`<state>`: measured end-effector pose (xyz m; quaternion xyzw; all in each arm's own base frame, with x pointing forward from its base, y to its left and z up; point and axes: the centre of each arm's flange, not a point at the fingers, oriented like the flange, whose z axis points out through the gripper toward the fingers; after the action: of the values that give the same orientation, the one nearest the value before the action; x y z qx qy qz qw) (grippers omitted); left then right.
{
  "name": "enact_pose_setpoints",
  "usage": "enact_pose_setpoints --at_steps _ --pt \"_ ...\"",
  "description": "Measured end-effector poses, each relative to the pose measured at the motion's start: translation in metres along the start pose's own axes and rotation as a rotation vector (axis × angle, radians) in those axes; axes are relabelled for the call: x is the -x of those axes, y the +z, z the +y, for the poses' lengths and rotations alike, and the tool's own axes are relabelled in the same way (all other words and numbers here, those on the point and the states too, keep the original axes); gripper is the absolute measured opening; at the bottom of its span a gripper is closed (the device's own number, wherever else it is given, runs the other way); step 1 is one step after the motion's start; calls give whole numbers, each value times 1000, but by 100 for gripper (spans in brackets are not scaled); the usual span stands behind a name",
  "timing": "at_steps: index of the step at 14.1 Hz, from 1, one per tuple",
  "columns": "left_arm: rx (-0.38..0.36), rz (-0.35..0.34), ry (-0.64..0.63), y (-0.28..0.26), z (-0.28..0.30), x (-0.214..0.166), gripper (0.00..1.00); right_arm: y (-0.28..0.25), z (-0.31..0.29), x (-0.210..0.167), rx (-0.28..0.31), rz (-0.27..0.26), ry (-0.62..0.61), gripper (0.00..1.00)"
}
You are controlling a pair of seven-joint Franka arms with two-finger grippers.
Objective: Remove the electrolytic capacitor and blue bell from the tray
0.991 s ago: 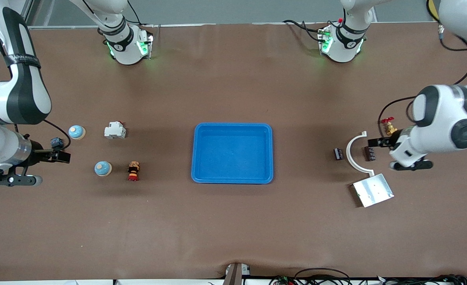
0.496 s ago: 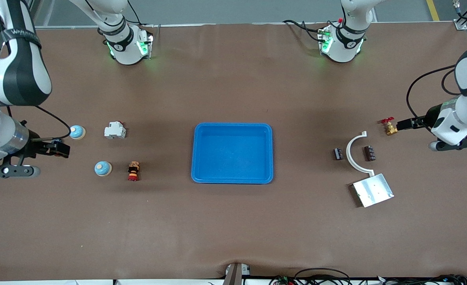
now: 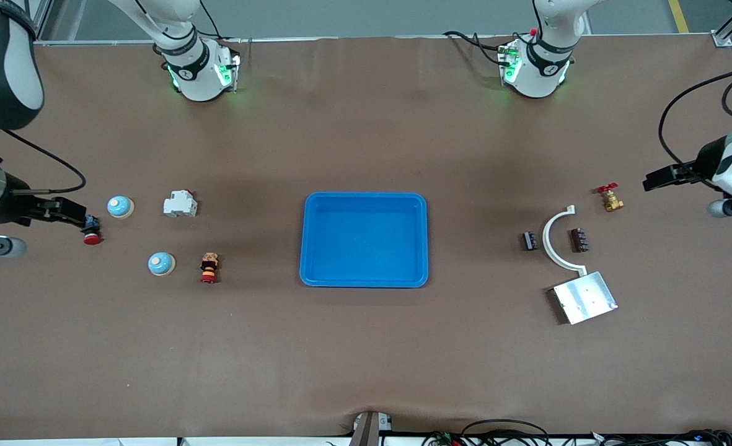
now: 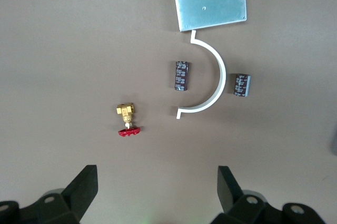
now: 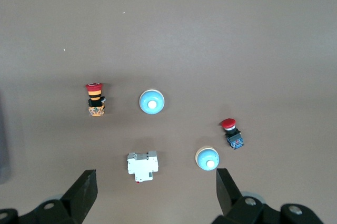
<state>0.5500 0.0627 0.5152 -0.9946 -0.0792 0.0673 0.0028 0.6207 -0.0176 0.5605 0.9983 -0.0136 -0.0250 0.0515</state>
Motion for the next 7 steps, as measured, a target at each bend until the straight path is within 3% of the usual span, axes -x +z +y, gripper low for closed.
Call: enact_pose_setpoints --at_steps 4,7 --pt "3 55 0 -35 1 -1 100 -18 36 12 -146 20 41 100" --pt "9 75 4 -45 4 -2 100 -24 43 16 -161 28 31 100"
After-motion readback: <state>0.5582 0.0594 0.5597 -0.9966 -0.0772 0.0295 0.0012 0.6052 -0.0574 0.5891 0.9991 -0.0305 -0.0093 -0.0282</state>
